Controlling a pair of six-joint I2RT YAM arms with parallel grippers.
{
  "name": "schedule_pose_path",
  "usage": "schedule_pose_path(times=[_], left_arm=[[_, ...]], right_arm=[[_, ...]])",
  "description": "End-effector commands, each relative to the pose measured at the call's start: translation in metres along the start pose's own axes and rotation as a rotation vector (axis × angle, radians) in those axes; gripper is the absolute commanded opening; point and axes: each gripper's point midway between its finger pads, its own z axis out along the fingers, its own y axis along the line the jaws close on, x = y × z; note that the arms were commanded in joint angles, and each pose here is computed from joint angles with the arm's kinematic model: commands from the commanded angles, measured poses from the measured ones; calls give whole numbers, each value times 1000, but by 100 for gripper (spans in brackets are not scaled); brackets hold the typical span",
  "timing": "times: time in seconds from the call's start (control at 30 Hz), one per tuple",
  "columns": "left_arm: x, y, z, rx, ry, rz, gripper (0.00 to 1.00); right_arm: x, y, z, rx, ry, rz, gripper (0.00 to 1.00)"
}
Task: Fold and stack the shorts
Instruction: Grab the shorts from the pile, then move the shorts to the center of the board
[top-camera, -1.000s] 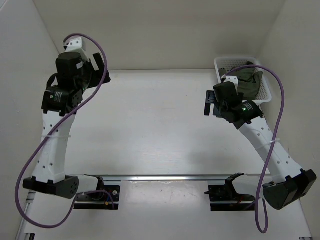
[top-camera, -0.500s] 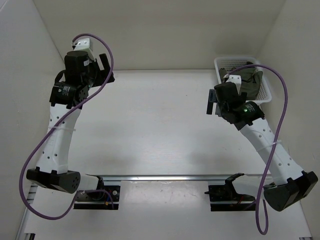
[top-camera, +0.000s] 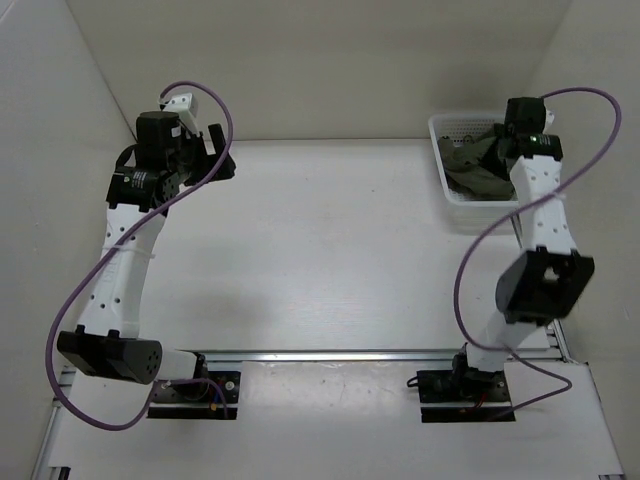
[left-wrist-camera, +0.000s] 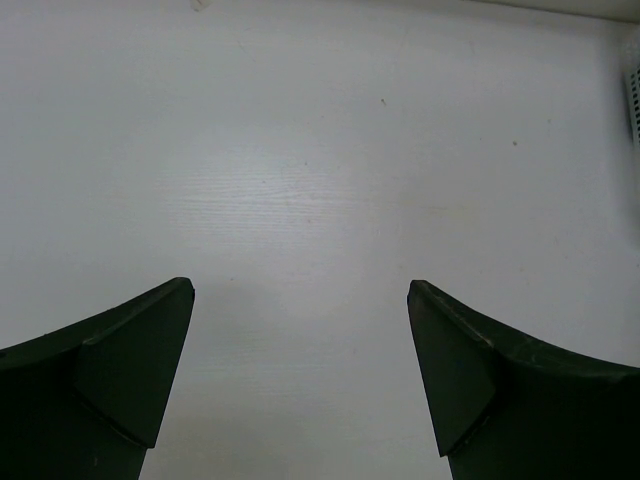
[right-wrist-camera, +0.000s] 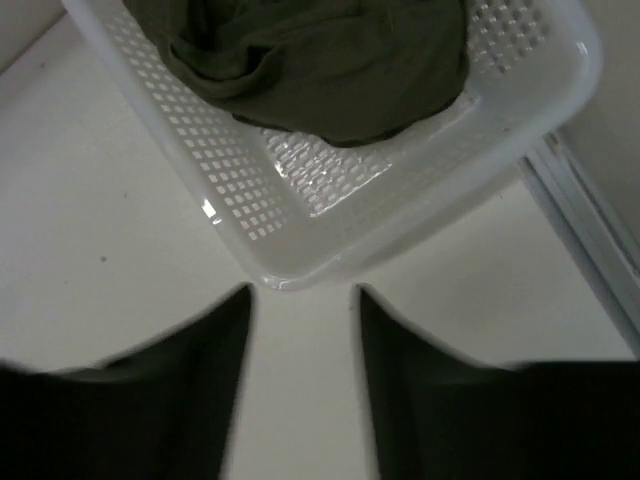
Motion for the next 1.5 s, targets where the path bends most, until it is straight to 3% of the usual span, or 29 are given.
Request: schedule_pose_path(times=[0.0, 0.1, 0.27, 0.4, 0.5, 0.53, 0.67, 0.73, 0.83, 0.87, 0.93, 0.97, 1.03, 1.07, 1.2, 1.37, 1.4, 1.43, 1.47], left_arm=[[19, -7, -1, 41, 50, -19, 99], [29, -8, 1, 50, 82, -41, 99], [34, -6, 8, 30, 127, -43, 99], [44, -3, 20, 5, 170, -38, 99], [54, 1, 28, -18, 213, -38, 99], [50, 1, 27, -15, 205, -37, 99], [41, -4, 24, -4, 188, -61, 99], [36, -7, 18, 6, 185, -61, 99], [24, -11, 9, 15, 150, -70, 99], [19, -13, -1, 32, 126, -69, 99], [19, -14, -7, 33, 119, -78, 99], [16, -15, -14, 38, 100, -87, 99], [21, -18, -21, 57, 109, -99, 99], [18, -19, -27, 62, 94, -98, 99], [17, -12, -53, 29, 52, -106, 99], [2, 1, -77, -27, 1, -130, 99], [2, 6, -82, -47, 4, -135, 99], [-4, 5, -87, -42, -12, -135, 99], [-4, 5, -87, -42, -12, -135, 99]], right_arm=[[-24, 17, 40, -108, 54, 92, 97], [-23, 20, 105, -94, 129, 142, 100], [-22, 18, 168, -79, 189, 220, 100], [8, 23, 213, -90, 268, 245, 100], [16, 26, 226, -107, 279, 247, 76], [12, 27, 228, -114, 265, 248, 57], [-13, 32, 201, -142, 207, 249, 0], [-38, 41, 173, -169, 133, 233, 0], [-96, 60, 94, -247, -53, 165, 0], [-123, 66, 46, -286, -150, 150, 0], [-132, 83, -1, -343, -214, 103, 0], [-145, 88, -48, -402, -287, 73, 0], [-145, 100, -88, -481, -322, 45, 0], [-142, 115, -130, -605, -349, -12, 0], [-96, 157, -206, -853, -309, -145, 0], [16, 182, -224, -939, -111, -276, 0], [37, 182, -218, -933, -66, -293, 6], [53, 179, -220, -934, -46, -308, 33], [99, 175, -194, -888, 68, -344, 43]])
